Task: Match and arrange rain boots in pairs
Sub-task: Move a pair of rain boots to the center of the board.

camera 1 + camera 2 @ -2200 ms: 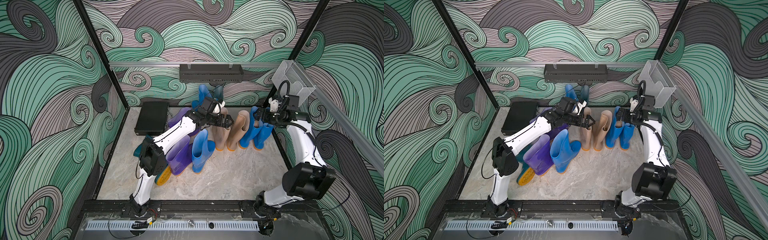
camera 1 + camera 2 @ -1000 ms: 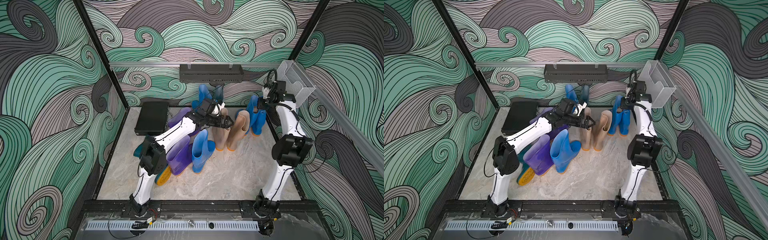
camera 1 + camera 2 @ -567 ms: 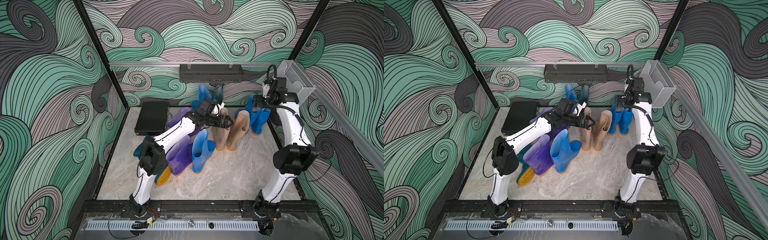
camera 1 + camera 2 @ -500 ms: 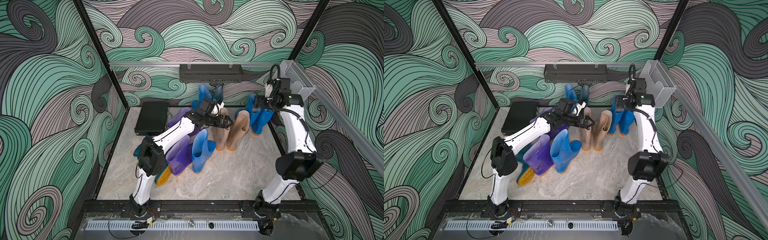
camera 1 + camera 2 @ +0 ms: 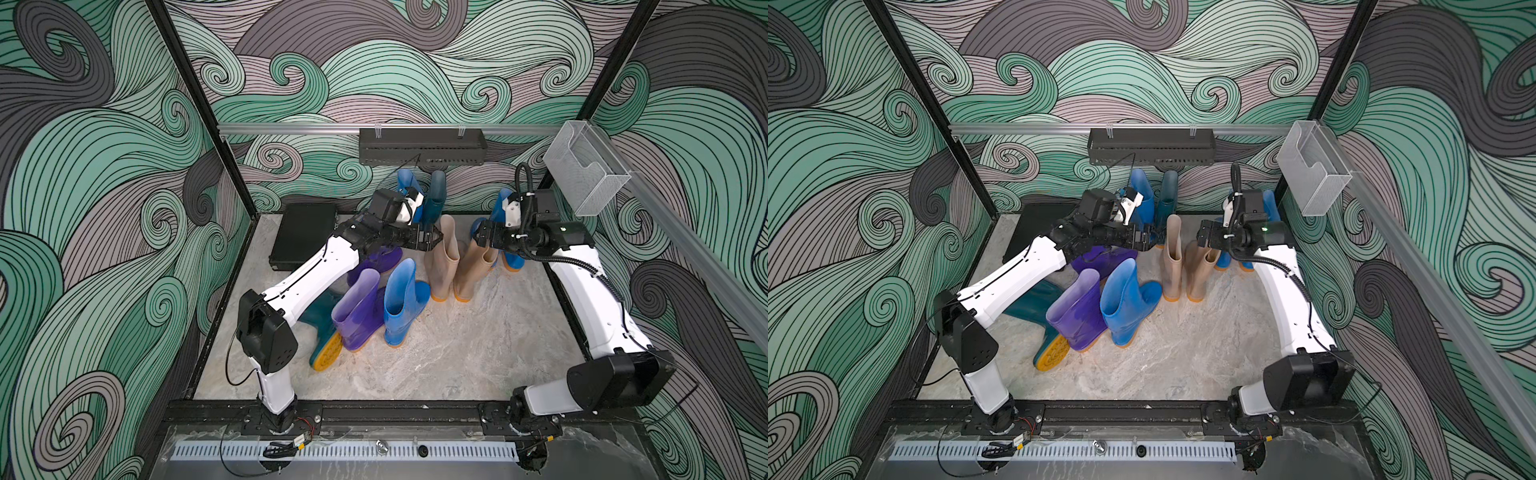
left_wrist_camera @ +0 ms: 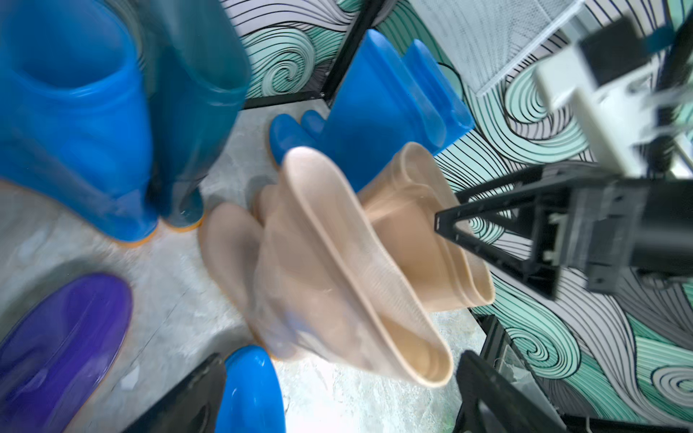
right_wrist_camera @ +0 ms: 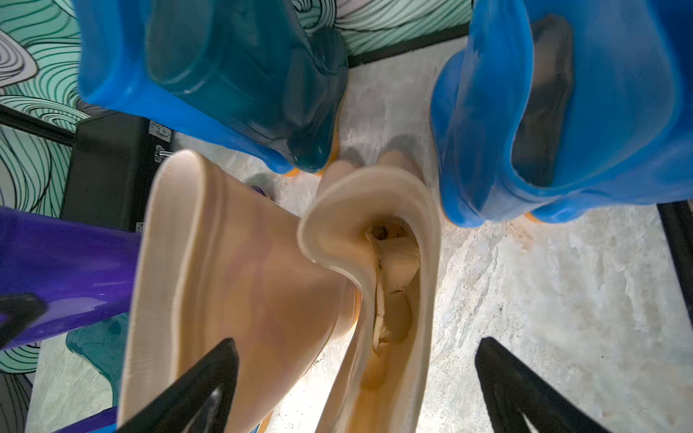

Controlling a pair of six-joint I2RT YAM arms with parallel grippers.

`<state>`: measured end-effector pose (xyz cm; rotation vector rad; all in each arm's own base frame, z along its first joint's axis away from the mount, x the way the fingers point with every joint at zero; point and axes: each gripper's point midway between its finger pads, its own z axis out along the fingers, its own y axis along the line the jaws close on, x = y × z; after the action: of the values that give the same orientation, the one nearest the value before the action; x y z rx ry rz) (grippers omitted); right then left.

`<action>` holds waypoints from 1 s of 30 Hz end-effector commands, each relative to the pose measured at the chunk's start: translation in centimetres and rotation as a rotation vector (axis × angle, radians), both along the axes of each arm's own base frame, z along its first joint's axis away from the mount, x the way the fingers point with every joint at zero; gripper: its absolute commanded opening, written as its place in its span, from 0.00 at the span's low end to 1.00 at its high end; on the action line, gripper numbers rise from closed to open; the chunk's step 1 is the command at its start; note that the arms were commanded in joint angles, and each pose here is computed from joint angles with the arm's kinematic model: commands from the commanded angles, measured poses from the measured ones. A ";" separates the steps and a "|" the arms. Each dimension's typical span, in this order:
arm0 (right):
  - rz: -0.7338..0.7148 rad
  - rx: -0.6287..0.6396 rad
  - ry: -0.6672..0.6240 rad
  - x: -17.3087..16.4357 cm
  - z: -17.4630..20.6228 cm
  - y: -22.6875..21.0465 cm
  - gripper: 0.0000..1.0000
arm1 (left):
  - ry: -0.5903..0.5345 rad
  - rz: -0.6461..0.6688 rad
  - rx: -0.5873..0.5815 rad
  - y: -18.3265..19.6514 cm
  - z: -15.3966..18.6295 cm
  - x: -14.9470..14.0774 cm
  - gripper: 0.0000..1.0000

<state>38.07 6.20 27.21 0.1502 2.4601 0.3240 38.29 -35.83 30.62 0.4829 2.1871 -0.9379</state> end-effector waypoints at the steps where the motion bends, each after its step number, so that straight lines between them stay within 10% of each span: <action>1: -0.035 0.049 -0.055 0.6 1.3 0.5 0.99 | 0.093 0.065 0.045 2.1 -2.5 0.6 0.92; 30: 0.092 0.075 -0.026 3.3 0.2 5.8 0.99 | 0.219 -0.128 0.025 -6.8 -8.0 1.6 0.90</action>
<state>41.32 11.78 26.47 0.0815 2.4541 0.4698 40.09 -42.06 22.35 0.5343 2.3949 -1.0524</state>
